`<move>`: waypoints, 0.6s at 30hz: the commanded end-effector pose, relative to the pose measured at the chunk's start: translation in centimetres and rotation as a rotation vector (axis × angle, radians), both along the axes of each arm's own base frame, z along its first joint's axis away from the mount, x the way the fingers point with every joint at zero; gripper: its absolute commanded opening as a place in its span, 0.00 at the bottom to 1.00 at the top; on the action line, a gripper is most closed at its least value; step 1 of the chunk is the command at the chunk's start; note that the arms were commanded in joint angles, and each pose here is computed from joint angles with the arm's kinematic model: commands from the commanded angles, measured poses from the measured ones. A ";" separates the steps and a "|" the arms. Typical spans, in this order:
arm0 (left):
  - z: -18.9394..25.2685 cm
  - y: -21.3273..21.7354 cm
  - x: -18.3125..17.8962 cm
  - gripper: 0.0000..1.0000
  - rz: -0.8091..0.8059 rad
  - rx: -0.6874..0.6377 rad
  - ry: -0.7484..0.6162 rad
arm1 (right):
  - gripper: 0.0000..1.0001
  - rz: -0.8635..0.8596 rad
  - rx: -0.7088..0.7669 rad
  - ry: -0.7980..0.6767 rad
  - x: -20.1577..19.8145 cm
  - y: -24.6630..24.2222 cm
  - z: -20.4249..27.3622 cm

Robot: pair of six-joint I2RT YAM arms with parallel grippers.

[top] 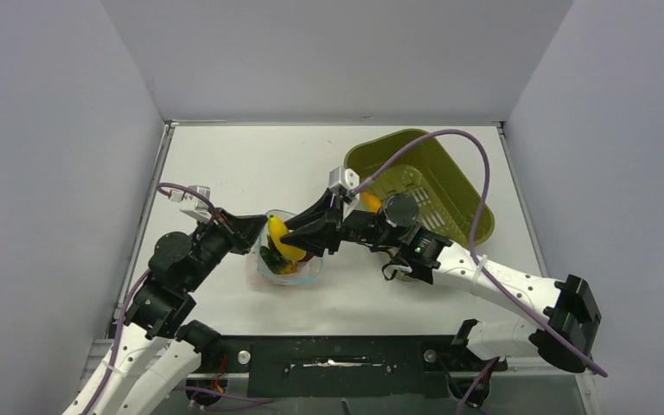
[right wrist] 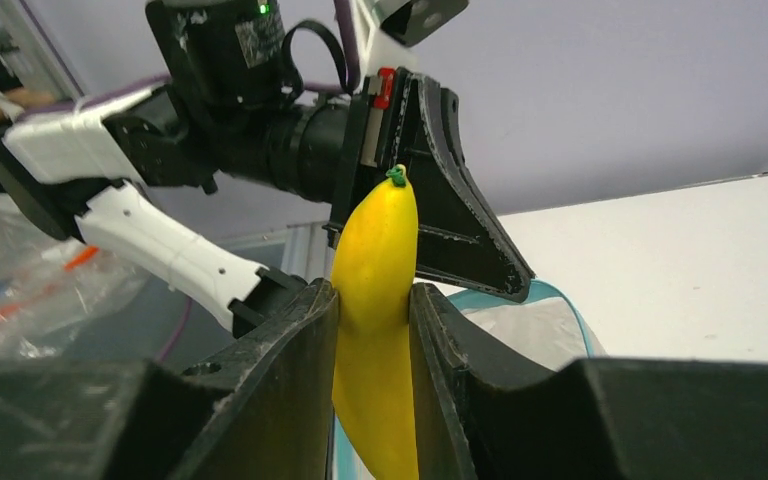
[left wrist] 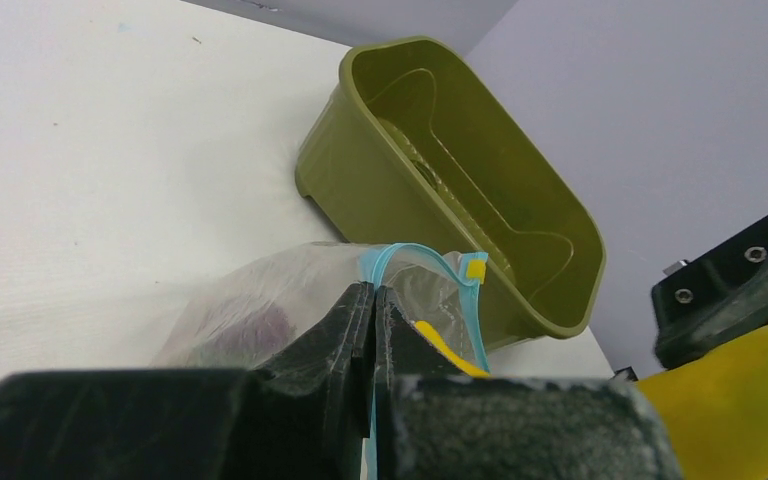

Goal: Place the food in the zip-top bag and seal the zipper
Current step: Place the fake fruit in the zipper food storage bag.

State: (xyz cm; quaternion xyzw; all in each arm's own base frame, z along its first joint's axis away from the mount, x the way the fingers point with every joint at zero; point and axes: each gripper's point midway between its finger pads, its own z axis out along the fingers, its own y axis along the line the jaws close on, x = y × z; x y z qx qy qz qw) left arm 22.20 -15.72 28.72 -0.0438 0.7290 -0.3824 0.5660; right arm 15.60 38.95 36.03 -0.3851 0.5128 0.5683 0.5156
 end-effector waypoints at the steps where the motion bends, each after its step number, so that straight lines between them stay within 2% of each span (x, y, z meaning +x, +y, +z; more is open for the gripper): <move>1: 3.9 -0.9 -0.9 0.00 -0.068 -0.062 -0.105 | 0.22 0.017 0.024 -0.250 -0.1 0.8 1.4; 8: 4.3 -1.6 -1.6 0.00 -0.121 -0.089 -0.127 | 0.20 -0.187 -0.125 -0.235 4.2 0.8 -3.4; 18: 3.6 -2.3 -1.8 0.00 -0.153 -0.171 -0.130 | 0.20 -0.316 -0.322 -0.361 6.1 -0.3 -10.0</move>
